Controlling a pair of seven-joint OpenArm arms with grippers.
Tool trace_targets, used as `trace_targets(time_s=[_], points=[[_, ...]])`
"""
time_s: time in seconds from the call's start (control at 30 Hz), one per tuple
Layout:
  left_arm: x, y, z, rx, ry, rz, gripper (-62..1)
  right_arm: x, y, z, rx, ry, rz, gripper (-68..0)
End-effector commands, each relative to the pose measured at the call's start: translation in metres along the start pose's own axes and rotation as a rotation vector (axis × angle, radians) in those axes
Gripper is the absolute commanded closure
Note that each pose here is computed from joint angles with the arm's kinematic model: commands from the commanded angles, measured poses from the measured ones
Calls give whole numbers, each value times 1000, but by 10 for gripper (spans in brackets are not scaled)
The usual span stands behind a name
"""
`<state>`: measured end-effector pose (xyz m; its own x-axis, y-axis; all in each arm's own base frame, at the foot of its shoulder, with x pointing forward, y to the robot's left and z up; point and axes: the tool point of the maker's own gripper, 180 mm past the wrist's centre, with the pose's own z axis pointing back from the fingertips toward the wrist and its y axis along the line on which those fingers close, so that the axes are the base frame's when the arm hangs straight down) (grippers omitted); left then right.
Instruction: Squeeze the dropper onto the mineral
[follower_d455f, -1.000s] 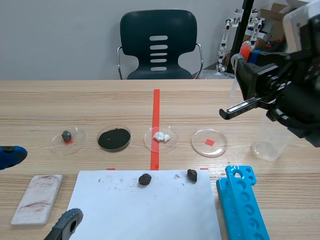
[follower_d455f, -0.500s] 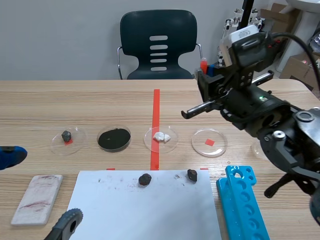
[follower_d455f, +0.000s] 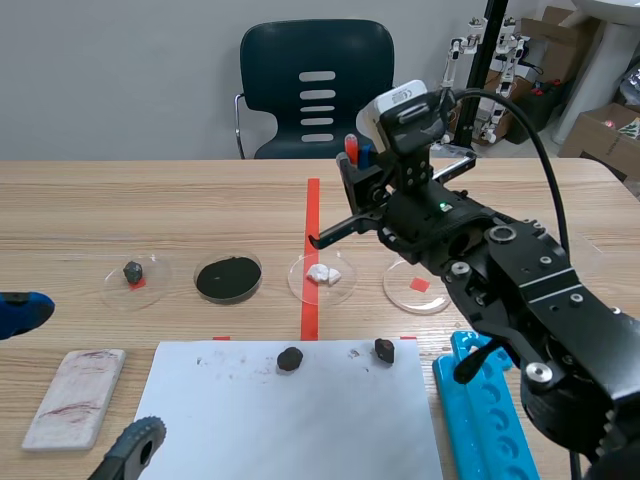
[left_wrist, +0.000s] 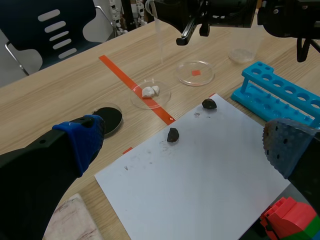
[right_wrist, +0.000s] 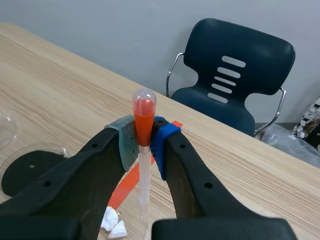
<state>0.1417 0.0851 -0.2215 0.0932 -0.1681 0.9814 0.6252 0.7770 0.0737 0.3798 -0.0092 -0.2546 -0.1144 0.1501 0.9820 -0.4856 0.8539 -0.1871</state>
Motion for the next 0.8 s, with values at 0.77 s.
trace_targets(time_s=[0.77], points=[[8,2,-1,3,-32,-3,-623,-11,14,-27,10,-20,-81,-66]])
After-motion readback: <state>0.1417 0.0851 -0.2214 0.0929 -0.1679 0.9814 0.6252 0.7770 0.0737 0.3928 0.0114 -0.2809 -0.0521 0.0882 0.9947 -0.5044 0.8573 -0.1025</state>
